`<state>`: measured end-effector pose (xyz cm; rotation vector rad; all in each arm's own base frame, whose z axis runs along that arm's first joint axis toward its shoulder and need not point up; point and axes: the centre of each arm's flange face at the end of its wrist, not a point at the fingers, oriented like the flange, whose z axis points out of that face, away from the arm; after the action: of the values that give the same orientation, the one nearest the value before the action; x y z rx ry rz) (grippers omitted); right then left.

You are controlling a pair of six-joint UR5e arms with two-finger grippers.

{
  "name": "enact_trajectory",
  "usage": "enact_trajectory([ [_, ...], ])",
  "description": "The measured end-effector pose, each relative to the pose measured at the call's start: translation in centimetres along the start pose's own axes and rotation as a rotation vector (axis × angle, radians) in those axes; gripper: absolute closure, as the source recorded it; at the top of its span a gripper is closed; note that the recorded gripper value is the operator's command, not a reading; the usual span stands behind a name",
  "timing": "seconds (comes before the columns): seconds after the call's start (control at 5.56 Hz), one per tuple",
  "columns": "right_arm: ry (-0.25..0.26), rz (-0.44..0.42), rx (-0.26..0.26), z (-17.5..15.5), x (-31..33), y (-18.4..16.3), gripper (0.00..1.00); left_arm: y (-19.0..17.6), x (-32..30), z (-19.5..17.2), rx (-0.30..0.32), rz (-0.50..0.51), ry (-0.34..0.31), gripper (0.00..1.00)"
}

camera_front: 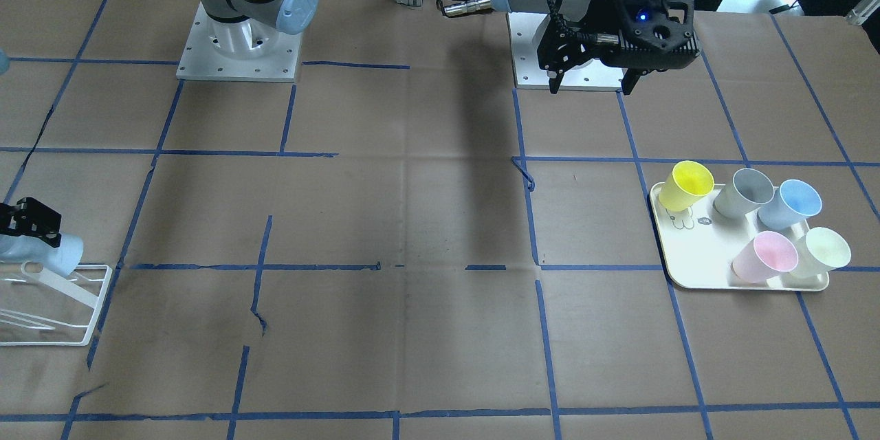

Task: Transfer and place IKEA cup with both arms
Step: 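Lower the right gripper and close it on the light blue cup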

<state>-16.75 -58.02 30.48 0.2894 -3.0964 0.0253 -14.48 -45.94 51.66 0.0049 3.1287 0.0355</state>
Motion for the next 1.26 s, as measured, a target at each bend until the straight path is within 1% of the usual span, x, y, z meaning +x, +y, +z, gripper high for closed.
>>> enact_trajectory([
  [0.36,0.001,0.006,0.002,-0.14,-0.15,0.19,0.18,0.03,0.02,0.05,-0.002,0.000,0.001,0.01],
  [0.54,-0.002,0.006,-0.002,0.01,-0.23,0.26,0.13,0.04,0.03,0.07,-0.002,0.000,0.001,0.01],
  [0.72,-0.006,0.003,-0.005,0.17,-0.32,0.25,0.23,0.07,0.04,0.06,-0.002,0.000,0.001,0.01],
  [0.9,-0.009,0.002,-0.006,0.32,-0.32,0.24,0.47,0.09,0.06,0.04,-0.001,0.001,0.001,0.01],
  [1.08,-0.009,0.003,-0.007,0.29,-0.30,0.28,0.56,0.10,0.05,0.03,-0.001,0.001,0.001,0.01],
  [1.26,-0.008,0.004,-0.008,0.16,-0.29,0.33,0.56,0.09,0.02,0.03,-0.001,0.000,0.001,0.01],
])
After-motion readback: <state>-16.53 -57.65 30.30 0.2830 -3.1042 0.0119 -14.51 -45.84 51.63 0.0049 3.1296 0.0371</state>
